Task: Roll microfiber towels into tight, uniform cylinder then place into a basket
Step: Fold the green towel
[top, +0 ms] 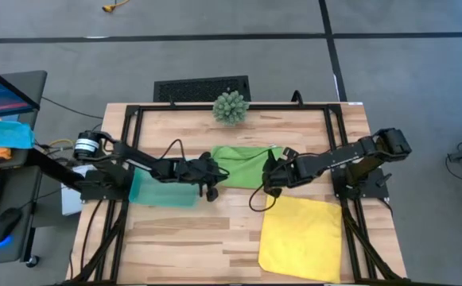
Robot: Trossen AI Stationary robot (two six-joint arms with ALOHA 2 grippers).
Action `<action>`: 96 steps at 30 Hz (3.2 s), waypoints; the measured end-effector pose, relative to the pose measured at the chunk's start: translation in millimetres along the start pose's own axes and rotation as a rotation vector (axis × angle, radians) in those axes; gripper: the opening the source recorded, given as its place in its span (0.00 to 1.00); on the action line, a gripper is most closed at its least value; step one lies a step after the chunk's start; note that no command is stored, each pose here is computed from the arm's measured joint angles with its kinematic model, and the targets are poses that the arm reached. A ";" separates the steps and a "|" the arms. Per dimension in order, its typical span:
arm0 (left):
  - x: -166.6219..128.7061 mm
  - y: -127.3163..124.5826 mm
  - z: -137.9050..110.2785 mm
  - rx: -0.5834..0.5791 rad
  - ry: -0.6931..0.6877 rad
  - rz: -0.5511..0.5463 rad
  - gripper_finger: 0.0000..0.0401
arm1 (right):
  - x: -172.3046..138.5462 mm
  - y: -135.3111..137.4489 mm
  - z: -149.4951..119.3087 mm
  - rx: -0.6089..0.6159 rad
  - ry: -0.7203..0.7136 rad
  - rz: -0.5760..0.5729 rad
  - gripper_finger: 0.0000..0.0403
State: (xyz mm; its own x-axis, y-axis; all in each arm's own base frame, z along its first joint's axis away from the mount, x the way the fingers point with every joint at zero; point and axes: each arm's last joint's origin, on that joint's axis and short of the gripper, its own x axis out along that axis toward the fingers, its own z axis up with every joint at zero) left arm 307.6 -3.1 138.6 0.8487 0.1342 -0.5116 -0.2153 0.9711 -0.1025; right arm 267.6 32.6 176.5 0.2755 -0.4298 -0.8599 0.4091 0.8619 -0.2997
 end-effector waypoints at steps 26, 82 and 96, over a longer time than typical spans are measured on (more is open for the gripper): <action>0.4 3.2 3.9 0.093 0.219 0.067 0.00 | 42.4 2.3 -45.9 0.153 0.024 0.148 0.29; -95.0 36.4 -58.1 0.028 0.699 0.723 0.00 | 47.1 -2.0 -41.6 0.139 0.003 0.164 0.29; -87.0 75.4 -47.5 -0.009 0.740 0.679 0.00 | 47.1 -1.4 -40.4 0.145 -0.009 0.172 0.29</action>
State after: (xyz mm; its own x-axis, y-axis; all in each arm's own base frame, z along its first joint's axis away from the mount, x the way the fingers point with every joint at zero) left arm 194.7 49.1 134.9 0.0318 0.5000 -0.8654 -0.5484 0.7326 0.4031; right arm 244.8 22.1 119.7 0.3597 -0.2826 -0.8892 0.4762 0.8752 -0.0856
